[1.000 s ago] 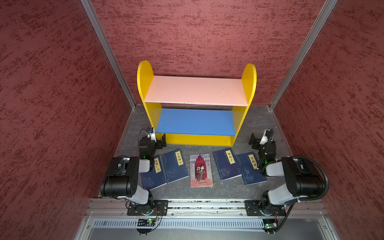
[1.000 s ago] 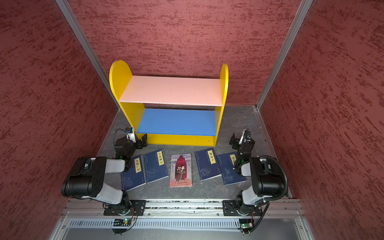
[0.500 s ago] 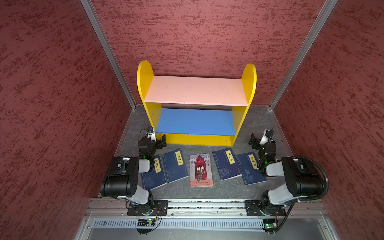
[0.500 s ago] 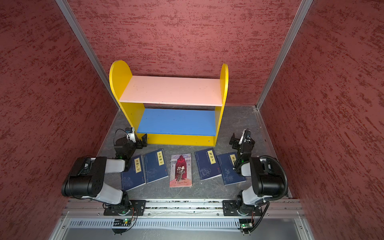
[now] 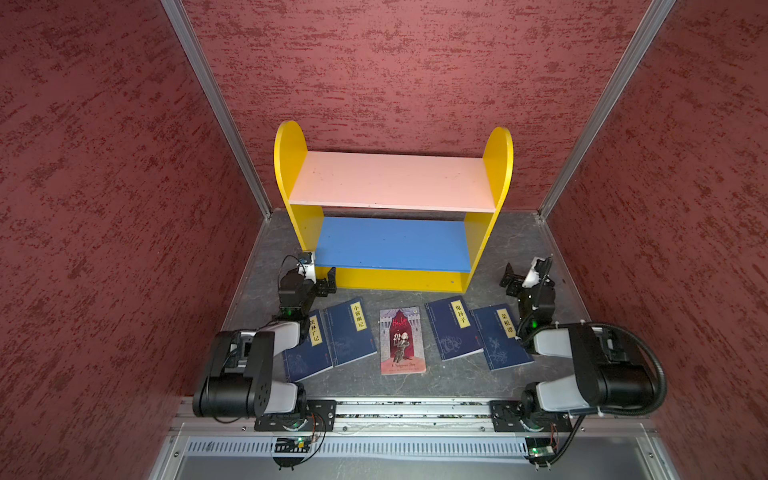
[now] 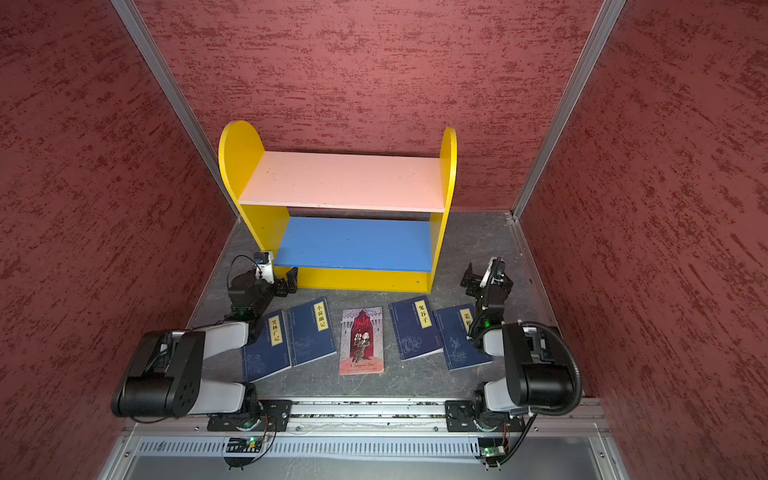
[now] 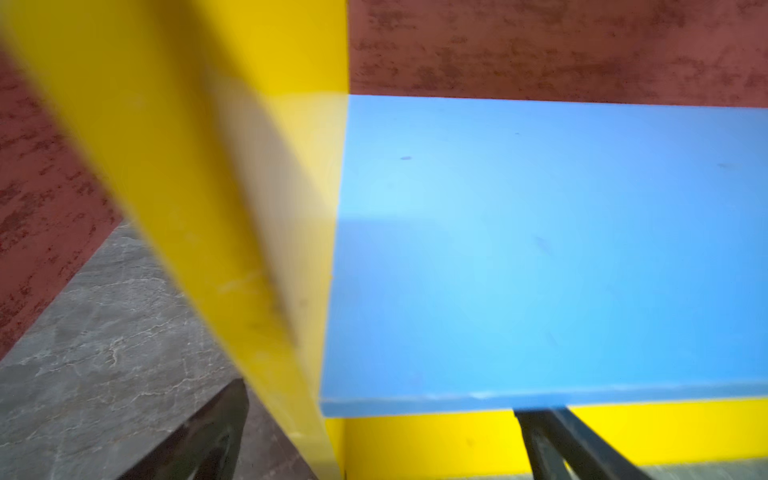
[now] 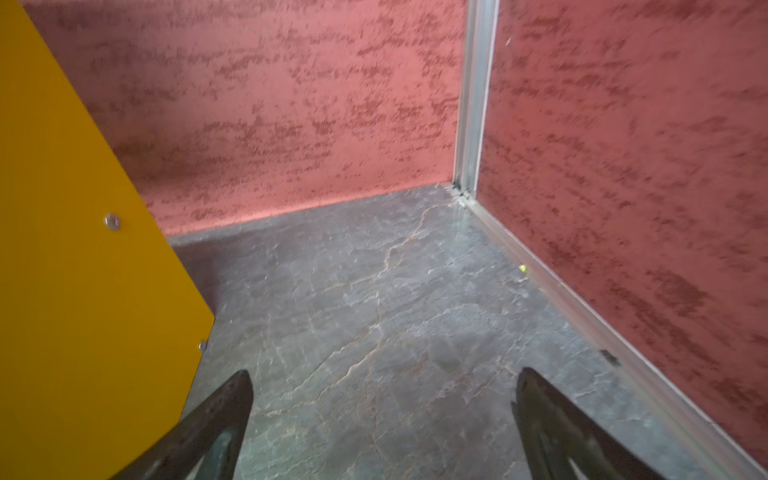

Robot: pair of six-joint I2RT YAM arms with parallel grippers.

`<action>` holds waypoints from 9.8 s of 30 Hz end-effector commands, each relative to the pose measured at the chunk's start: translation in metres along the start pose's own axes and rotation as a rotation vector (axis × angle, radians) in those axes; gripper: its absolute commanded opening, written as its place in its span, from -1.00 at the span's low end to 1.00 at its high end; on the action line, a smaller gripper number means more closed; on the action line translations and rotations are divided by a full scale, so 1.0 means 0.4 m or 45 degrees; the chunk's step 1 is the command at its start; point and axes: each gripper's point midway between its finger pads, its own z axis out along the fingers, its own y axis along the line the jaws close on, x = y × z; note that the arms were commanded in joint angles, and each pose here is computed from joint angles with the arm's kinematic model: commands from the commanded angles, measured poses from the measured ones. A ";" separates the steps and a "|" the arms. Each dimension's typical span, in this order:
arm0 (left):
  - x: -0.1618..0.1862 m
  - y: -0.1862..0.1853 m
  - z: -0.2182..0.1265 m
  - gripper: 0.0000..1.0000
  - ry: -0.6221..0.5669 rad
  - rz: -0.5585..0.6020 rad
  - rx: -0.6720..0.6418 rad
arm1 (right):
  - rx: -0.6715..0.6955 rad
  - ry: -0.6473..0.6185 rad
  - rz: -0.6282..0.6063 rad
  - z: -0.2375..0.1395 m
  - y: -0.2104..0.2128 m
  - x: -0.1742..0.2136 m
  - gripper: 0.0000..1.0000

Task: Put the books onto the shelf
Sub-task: 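Reach both grippers toward the Hamlet book from opposite sides, then pinch the Hamlet book's edges with both grippers and tilt it upright, then lift the upright Hamlet book with both grippers toward the blue shelf, then lower the Hamlet book onto the blue shelf with both grippers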

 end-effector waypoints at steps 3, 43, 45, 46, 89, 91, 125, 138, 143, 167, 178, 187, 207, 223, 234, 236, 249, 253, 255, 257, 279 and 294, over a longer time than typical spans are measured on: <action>-0.045 -0.095 -0.055 0.99 0.171 0.079 0.163 | 0.196 0.010 0.100 -0.015 -0.050 -0.091 0.98; 0.054 -0.568 -0.364 0.99 1.108 -0.427 0.824 | -0.919 1.328 0.295 -0.655 0.623 0.164 0.98; 0.069 -0.566 -0.346 0.99 1.114 -0.459 0.805 | -0.937 1.354 0.281 -0.663 0.649 0.192 0.98; 0.078 -0.562 -0.338 0.99 1.129 -0.474 0.789 | -0.938 1.373 0.258 -0.666 0.660 0.209 0.98; 0.316 -0.557 -0.244 0.99 1.477 -0.497 0.557 | -0.852 1.733 0.335 -0.647 0.658 0.464 0.73; 0.325 -0.558 -0.244 0.99 1.499 -0.485 0.548 | -0.842 1.740 0.330 -0.647 0.653 0.468 0.74; 0.213 -0.641 -0.282 0.60 1.407 -0.718 0.967 | -0.778 1.802 0.314 -0.659 0.620 0.512 0.70; 0.234 -0.614 -0.271 -0.66 1.402 -0.671 0.865 | -0.813 1.757 0.360 -0.655 0.632 0.472 0.73; 0.237 -0.610 -0.269 -0.85 1.403 -0.667 0.854 | -0.830 1.721 0.377 -0.650 0.639 0.445 0.74; 0.022 -0.635 -0.426 -1.00 1.284 -0.481 1.160 | -0.993 1.392 0.516 -0.616 0.618 0.154 0.88; -0.111 -0.513 -0.358 -1.00 0.970 -0.622 0.974 | -1.280 1.141 0.688 -0.618 0.688 -0.084 0.94; -0.245 -0.408 -0.300 -1.00 0.716 -0.901 0.816 | -1.417 1.173 0.824 -0.622 0.762 -0.119 0.93; -0.296 -0.248 -0.216 -1.00 0.506 -1.327 0.506 | -1.530 1.217 1.079 -0.567 0.964 -0.107 0.89; -0.302 -0.237 -0.197 -1.00 0.494 -1.428 0.517 | -1.563 1.209 1.221 -0.535 1.052 -0.107 0.80; -0.280 -0.242 -0.200 -1.00 0.528 -1.479 0.521 | -1.633 1.192 1.274 -0.525 1.102 -0.125 0.47; -0.276 -0.243 -0.200 -1.00 0.535 -1.489 0.521 | -1.628 1.187 1.272 -0.523 1.101 -0.124 0.36; -0.232 -0.244 -0.213 -1.00 0.585 -1.522 0.483 | -1.633 1.164 1.258 -0.514 1.115 -0.129 -0.53; -0.213 -0.243 -0.217 -1.00 0.605 -1.531 0.466 | -1.644 1.167 1.245 -0.514 1.123 -0.130 -0.93; -0.203 -0.243 -0.218 -1.00 0.616 -1.532 0.459 | -1.642 1.169 1.230 -0.514 1.128 -0.130 -1.00; -0.192 -0.247 -0.220 -1.00 0.634 -1.522 0.456 | -1.642 1.172 1.208 -0.513 1.134 -0.131 -1.00; -0.177 -0.204 -0.335 0.31 0.713 -1.414 0.347 | -1.618 1.396 0.884 -0.444 1.102 -0.071 -1.00; -0.177 -0.181 -0.311 0.35 0.692 -1.416 0.346 | -1.604 1.512 0.786 -0.389 1.125 -0.031 -1.00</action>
